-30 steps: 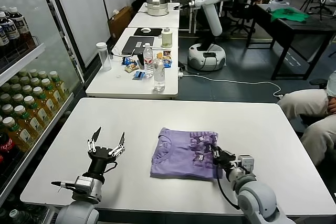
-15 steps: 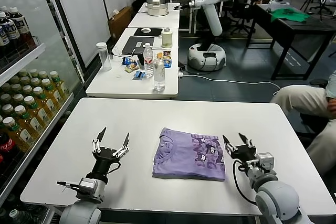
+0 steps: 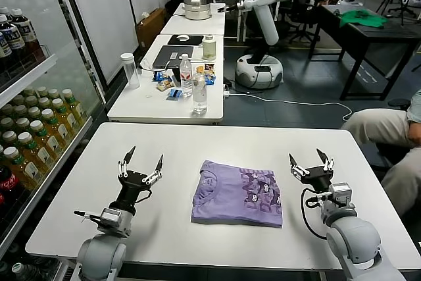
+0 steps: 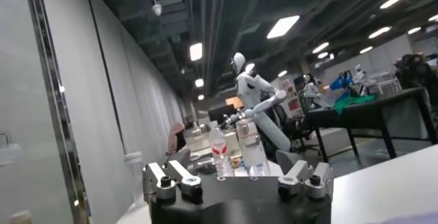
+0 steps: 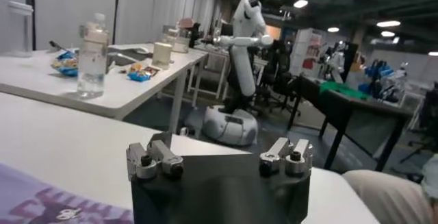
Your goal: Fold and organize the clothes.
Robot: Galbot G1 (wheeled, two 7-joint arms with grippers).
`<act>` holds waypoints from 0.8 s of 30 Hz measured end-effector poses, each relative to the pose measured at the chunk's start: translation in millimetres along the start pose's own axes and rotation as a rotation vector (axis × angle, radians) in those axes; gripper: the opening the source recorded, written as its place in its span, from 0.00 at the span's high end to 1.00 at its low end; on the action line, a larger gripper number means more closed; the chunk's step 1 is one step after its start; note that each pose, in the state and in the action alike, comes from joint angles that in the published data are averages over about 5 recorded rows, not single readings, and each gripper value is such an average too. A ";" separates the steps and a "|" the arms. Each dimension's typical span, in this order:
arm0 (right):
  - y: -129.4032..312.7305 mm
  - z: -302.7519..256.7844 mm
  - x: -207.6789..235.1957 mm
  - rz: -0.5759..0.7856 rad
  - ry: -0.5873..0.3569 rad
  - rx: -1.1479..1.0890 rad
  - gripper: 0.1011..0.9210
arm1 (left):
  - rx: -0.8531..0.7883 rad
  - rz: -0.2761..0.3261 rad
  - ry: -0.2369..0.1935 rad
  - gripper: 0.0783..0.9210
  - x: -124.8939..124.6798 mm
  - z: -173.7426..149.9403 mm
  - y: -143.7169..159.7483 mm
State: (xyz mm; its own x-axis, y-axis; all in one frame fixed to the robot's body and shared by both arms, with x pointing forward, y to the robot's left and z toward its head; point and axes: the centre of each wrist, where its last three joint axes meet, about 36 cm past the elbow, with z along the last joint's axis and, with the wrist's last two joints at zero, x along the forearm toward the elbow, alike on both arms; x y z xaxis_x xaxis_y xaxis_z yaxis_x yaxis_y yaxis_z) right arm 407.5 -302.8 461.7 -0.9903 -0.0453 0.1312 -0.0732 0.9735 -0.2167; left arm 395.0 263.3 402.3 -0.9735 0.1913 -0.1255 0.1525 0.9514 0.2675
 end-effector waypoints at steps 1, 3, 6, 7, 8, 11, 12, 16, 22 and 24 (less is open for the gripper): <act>-1.6 0.3 -1.1 0.005 -0.007 0.001 0.12 | 0.001 0.001 -0.004 0.12 -1.5 0.4 0.3; -4.3 0.5 -3.1 0.012 -0.019 0.003 0.12 | 0.002 0.004 -0.012 0.12 -4.3 1.0 0.8; -7.5 1.4 -4.8 0.018 -0.030 0.007 0.12 | 0.001 0.006 -0.019 0.12 -7.3 1.6 2.1; -8.3 1.8 -5.1 0.020 -0.032 0.009 0.12 | 0.001 0.007 -0.021 0.12 -8.2 1.9 2.6; -9.1 2.3 -5.4 0.022 -0.034 0.010 0.12 | 0.000 0.007 -0.022 0.12 -9.0 2.2 3.3; -11.3 3.7 -6.6 0.029 -0.037 0.015 0.12 | -0.001 0.009 -0.026 0.12 -11.3 2.9 5.3; -12.2 4.2 -7.2 0.032 -0.038 0.016 0.12 | -0.002 0.009 -0.028 0.12 -12.1 2.9 5.8; -15.3 6.4 -10.8 0.042 -0.045 0.026 0.12 | 0.002 0.012 -0.031 0.12 -16.1 3.1 5.9; -18.2 11.1 -16.7 0.051 -0.058 0.040 0.12 | 0.007 0.023 -0.043 0.12 -24.6 4.3 6.7; -19.0 12.3 -18.6 0.052 -0.059 0.042 0.12 | 0.009 0.027 -0.049 0.12 -26.9 5.4 8.4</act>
State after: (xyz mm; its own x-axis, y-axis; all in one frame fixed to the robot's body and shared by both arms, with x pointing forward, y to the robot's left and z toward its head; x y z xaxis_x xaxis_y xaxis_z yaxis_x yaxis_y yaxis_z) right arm 425.9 -323.2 451.5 -0.9981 -0.0089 0.0617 -0.0248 0.9645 -0.2628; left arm 423.4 267.5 402.7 -0.9594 0.2285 -0.1655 0.1803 0.9478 0.2632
